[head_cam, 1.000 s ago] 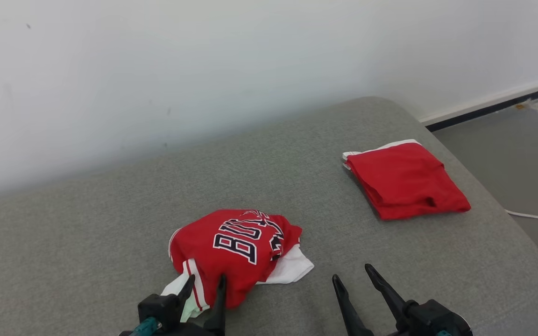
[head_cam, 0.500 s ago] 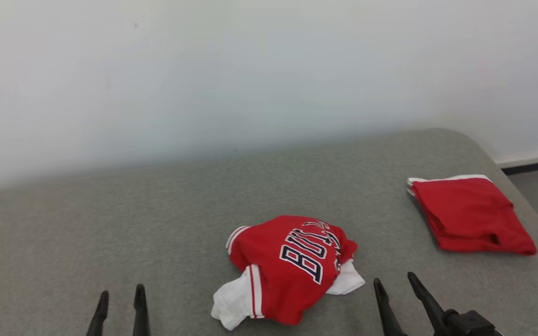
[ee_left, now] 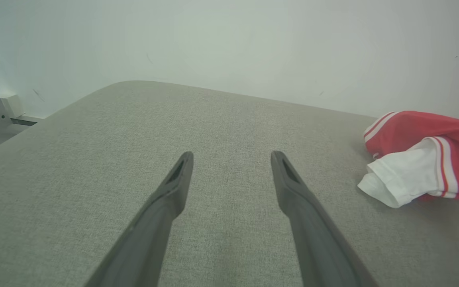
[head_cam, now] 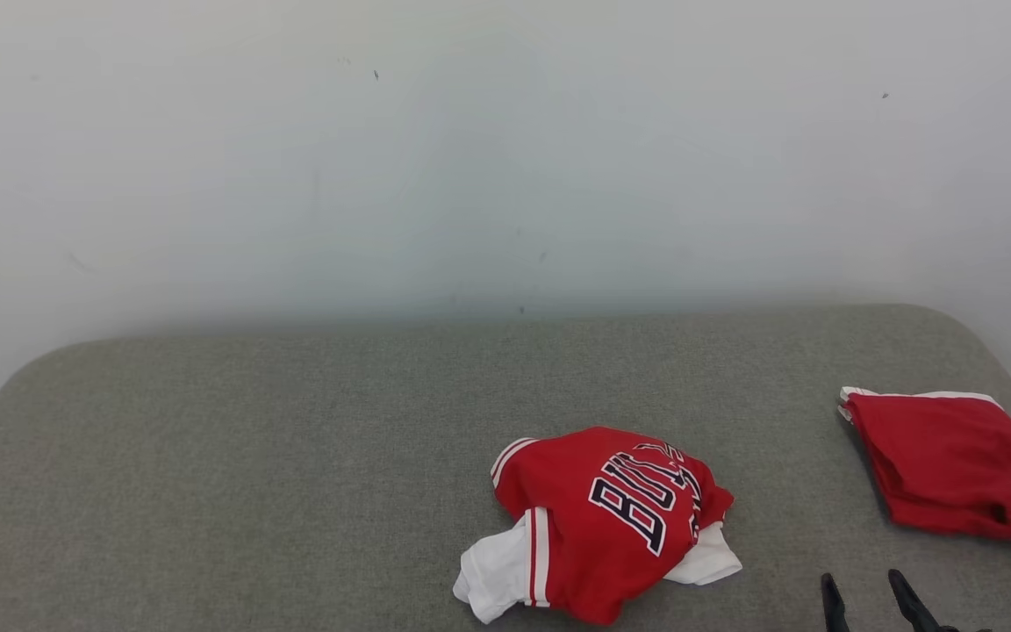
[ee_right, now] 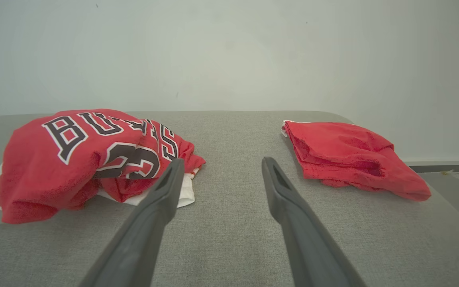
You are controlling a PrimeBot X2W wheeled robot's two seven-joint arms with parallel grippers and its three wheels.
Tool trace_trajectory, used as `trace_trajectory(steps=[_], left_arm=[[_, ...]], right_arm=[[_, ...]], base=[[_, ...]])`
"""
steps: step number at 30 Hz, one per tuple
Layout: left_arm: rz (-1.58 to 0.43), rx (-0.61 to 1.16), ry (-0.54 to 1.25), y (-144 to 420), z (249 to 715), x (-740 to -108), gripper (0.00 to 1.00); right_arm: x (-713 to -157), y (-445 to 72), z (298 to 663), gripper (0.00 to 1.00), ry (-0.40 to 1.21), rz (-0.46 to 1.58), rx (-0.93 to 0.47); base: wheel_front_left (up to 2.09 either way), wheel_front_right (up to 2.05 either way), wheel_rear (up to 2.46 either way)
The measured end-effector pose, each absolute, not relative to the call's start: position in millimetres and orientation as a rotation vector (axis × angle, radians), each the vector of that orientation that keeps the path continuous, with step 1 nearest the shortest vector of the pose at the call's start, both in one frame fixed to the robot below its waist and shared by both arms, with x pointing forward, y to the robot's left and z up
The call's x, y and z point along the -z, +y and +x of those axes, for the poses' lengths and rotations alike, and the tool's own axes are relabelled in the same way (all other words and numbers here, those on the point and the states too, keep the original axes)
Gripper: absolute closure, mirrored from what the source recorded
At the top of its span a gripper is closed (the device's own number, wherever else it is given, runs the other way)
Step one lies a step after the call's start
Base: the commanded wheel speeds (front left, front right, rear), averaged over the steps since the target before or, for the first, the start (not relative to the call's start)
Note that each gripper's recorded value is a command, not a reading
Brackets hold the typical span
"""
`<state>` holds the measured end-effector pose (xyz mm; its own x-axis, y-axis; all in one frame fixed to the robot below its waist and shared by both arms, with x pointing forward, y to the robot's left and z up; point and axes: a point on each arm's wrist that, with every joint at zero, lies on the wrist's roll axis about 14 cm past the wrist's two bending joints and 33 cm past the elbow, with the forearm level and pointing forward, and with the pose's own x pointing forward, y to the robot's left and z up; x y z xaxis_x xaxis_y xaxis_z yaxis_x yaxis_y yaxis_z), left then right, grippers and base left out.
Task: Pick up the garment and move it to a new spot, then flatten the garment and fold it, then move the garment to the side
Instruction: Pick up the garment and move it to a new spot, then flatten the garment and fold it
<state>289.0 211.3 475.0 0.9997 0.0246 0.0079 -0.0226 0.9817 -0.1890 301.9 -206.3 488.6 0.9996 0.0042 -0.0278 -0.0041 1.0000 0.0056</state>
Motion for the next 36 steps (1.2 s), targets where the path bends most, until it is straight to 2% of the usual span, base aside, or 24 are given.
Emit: trace_trajectory(steps=[5,36], left_arm=[[-0.190,-0.014,0.031,209.4,278.5,-462.0,0.00],[-0.201,0.080,0.039,183.8,291.1,-464.4,0.00]], right_arm=[[-483.9,-215.4,299.3,0.00,0.046,-0.017,0.014],[-477.2,-199.8,299.5,0.00,0.064,0.010,-0.013]], base=[[0.00,0.00,0.00],[0.00,0.00,0.00]])
